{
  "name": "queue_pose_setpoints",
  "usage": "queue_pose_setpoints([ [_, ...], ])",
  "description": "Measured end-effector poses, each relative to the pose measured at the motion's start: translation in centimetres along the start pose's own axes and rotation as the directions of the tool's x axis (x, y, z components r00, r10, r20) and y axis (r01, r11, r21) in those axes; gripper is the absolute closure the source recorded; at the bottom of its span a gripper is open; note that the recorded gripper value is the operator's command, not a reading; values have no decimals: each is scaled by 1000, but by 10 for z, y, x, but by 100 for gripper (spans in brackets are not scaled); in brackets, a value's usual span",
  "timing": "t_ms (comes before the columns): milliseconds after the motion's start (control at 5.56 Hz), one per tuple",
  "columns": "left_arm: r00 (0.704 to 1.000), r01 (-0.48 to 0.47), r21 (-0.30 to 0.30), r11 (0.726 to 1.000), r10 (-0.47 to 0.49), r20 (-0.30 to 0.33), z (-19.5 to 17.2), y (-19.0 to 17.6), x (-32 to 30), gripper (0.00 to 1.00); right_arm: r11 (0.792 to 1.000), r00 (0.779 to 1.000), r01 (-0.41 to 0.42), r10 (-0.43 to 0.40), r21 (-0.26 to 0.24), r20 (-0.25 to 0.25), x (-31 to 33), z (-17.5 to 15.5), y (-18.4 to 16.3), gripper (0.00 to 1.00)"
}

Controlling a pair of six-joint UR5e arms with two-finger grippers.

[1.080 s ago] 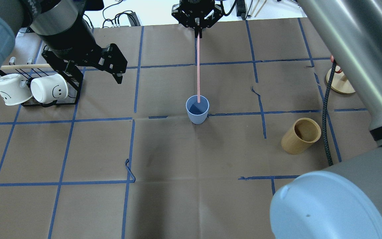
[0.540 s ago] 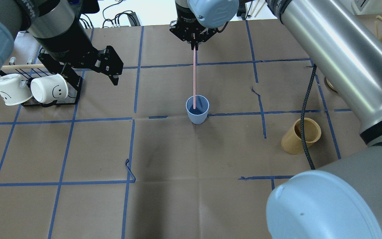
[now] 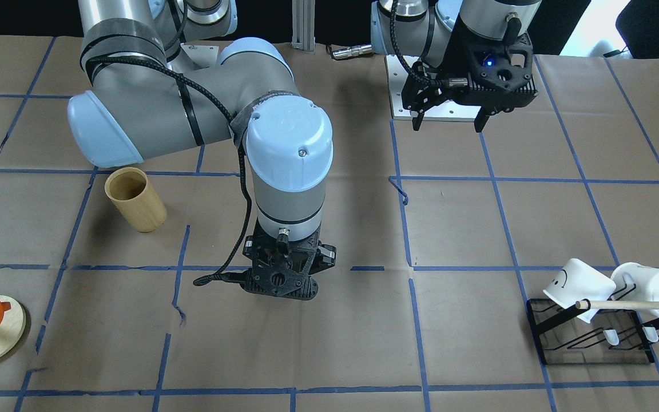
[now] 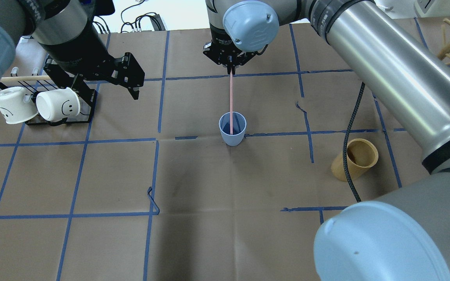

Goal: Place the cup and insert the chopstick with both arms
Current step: 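Lower the pink chopstick into the blue cup with the right gripper, then open the right gripper and raise it away from the chopstick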

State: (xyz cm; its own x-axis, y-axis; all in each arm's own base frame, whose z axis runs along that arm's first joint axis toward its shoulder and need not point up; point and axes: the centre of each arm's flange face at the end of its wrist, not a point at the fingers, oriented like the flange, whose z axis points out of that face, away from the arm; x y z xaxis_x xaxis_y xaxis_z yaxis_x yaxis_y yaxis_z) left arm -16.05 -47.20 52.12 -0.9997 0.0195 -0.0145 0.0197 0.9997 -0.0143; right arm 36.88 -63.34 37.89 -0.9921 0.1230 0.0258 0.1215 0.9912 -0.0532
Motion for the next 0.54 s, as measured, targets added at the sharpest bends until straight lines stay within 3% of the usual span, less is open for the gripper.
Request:
queue_pose_setpoints([
  [360,1000,-1,0,1000,1,1,0,1,0,1,1000,1000,-6,5,21,14,5,-4,-5,0],
  [540,1000,-1,0,1000,1,2,0,1,0,1,999,999,-24,23,42,26,18,-21,-10,0],
])
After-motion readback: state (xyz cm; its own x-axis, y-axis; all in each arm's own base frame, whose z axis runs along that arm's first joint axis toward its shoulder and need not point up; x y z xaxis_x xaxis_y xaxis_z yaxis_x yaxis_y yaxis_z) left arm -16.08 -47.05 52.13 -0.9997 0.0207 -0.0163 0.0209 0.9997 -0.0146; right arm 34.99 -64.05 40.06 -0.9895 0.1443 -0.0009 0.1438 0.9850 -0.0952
